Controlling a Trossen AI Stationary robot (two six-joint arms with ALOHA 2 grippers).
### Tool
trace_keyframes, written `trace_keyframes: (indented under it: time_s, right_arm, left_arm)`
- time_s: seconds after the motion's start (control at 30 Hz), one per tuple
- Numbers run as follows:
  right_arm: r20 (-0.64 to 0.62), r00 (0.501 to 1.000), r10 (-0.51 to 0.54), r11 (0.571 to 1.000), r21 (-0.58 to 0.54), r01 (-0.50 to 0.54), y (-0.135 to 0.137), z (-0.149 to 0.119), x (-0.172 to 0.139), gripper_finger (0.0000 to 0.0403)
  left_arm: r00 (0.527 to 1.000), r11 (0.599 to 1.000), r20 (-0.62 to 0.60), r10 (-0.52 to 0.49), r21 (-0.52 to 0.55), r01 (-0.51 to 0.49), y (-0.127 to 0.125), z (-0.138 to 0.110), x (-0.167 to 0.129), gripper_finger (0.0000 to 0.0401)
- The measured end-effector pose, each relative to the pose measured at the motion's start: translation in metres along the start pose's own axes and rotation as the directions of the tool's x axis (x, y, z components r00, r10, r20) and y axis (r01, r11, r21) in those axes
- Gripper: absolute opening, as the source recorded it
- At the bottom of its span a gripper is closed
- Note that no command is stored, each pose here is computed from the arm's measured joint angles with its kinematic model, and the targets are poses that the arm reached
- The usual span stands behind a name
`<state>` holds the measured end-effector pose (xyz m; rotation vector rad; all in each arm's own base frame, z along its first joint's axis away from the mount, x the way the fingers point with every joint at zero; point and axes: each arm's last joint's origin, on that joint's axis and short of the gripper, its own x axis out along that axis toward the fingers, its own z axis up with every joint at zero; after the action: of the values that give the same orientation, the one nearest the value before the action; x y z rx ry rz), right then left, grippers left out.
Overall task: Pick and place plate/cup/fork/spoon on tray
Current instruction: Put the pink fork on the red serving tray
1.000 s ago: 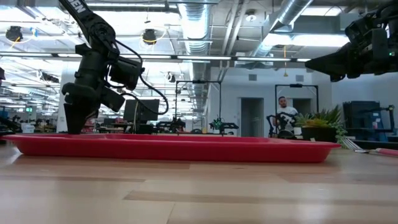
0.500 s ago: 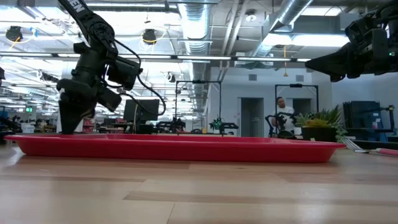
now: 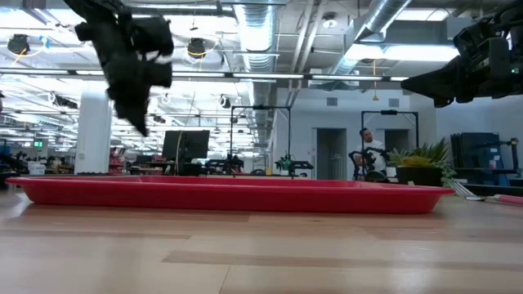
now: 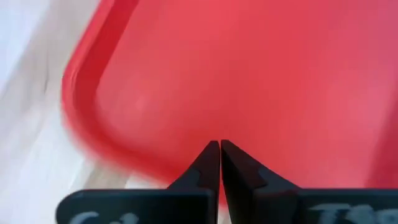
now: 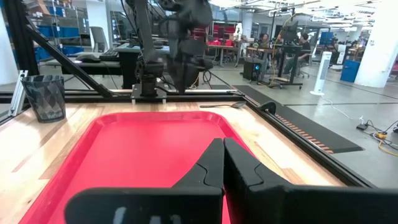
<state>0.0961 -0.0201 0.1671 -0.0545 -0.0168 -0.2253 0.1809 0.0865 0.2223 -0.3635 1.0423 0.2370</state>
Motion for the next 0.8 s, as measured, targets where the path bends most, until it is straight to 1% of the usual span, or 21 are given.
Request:
trace_keyframes:
  time_s: [0.07,0.17,0.23,0.3,0.4,0.57,0.67,0.8]
  right_arm:
    - [0.0,1.0,0.0,1.0,0.0,0.0,0.0,0.0,0.0,0.0016]
    - [0.0,1.0,0.0,1.0,0.0,0.0,0.0,0.0,0.0,0.0016]
    - [0.0,1.0,0.0,1.0,0.0,0.0,0.0,0.0,0.0,0.0016]
    - [0.0,1.0,0.0,1.0,0.0,0.0,0.0,0.0,0.0,0.0016]
    - [0.0,1.0,0.0,1.0,0.0,0.0,0.0,0.0,0.0,0.0016]
    - [0.001,1.0,0.0,1.0,0.0,0.0,0.0,0.0,0.0,0.0016]
    - [0.001,1.0,0.0,1.0,0.0,0.0,0.0,0.0,0.0,0.0016]
    - [0.001,1.0,0.0,1.0,0.0,0.0,0.0,0.0,0.0,0.0016]
  left_arm:
    - [0.996,0.998,0.083,-0.044,0.05,0.04,-0.01,0.005,-0.004,0.0]
    - [0.977,0.989,0.195,-0.089,0.133,0.064,-0.027,0.014,-0.008,0.0]
    - [0.953,0.979,0.277,-0.127,0.19,0.075,-0.039,0.018,-0.006,0.0]
    - [0.918,0.967,0.353,-0.179,0.234,0.099,-0.049,0.02,0.0,0.0]
    - [0.861,0.953,0.443,-0.251,0.271,0.138,-0.059,0.014,0.013,0.0]
    - [0.783,0.932,0.524,-0.335,0.305,0.194,-0.067,-0.007,0.033,0.0]
    - [0.749,0.932,0.568,-0.341,0.309,0.189,-0.069,-0.017,0.04,0.0]
    - [0.717,0.931,0.603,-0.349,0.309,0.194,-0.069,-0.025,0.044,0.0]
